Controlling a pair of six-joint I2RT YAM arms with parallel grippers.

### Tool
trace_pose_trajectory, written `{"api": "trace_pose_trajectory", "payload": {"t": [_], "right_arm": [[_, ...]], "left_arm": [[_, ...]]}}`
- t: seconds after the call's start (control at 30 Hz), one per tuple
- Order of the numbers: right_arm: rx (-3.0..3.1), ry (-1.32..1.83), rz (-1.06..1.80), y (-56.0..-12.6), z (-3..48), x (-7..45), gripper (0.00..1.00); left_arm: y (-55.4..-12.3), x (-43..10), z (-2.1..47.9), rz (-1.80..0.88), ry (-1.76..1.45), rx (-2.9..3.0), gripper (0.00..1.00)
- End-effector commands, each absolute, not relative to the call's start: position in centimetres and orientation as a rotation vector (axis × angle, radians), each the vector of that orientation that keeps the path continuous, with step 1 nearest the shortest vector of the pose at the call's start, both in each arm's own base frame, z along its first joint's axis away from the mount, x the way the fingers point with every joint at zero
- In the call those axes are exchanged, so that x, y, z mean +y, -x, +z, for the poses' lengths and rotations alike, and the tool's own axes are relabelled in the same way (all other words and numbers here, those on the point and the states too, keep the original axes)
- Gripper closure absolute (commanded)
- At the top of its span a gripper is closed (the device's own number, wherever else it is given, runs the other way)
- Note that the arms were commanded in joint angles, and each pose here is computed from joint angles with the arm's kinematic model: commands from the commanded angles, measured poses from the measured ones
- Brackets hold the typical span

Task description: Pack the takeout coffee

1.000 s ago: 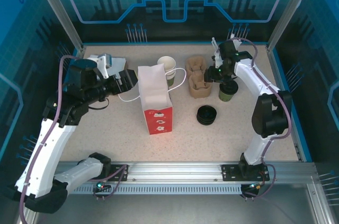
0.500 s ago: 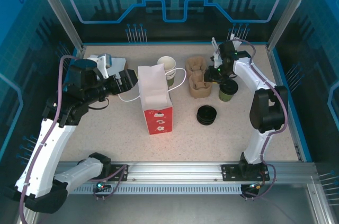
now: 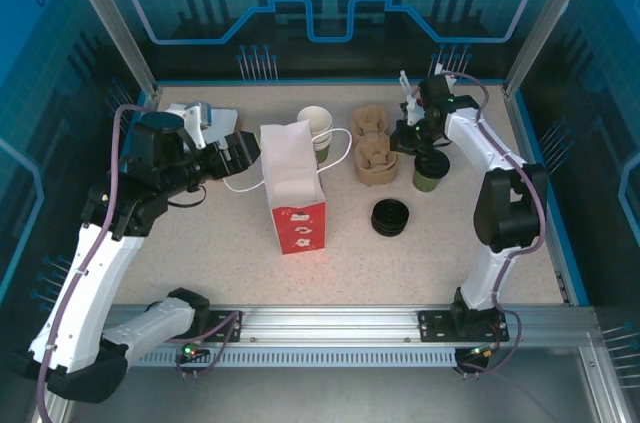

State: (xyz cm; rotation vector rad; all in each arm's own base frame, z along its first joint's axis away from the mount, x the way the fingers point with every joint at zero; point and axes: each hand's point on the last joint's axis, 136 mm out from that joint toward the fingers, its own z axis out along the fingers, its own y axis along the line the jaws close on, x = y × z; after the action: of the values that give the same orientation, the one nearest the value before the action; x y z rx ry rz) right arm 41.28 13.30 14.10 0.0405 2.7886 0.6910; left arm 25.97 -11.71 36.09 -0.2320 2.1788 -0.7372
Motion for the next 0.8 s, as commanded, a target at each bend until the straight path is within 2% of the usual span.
{"api": "trace_pose_trajectory", "payload": {"t": [0.0,0.33,0.6,0.77], "right_arm": [[2.72,-0.036,0.739,-41.0,16.8,13.4,0.94],[2.548,-0.029,0.826,-38.7,23.4,13.2,1.0],[2.271,0.013,0.873,-35.9,32.8,12.7,1.0],[2.083,0.123,0.999,-33.5,39.1,14.1,1.0]], "left_arm": [[-26.0,-11.9,36.8,-0.747,0.206,2.153,0.1],[-25.7,-13.9,40.4,-0.921,0.116,2.026,0.11],[-25.3,-18.0,44.1,-1.196,-0.09,1.909,0.17],[-25.9,-20.4,45.3,-1.343,-0.181,1.869,0.2]]}}
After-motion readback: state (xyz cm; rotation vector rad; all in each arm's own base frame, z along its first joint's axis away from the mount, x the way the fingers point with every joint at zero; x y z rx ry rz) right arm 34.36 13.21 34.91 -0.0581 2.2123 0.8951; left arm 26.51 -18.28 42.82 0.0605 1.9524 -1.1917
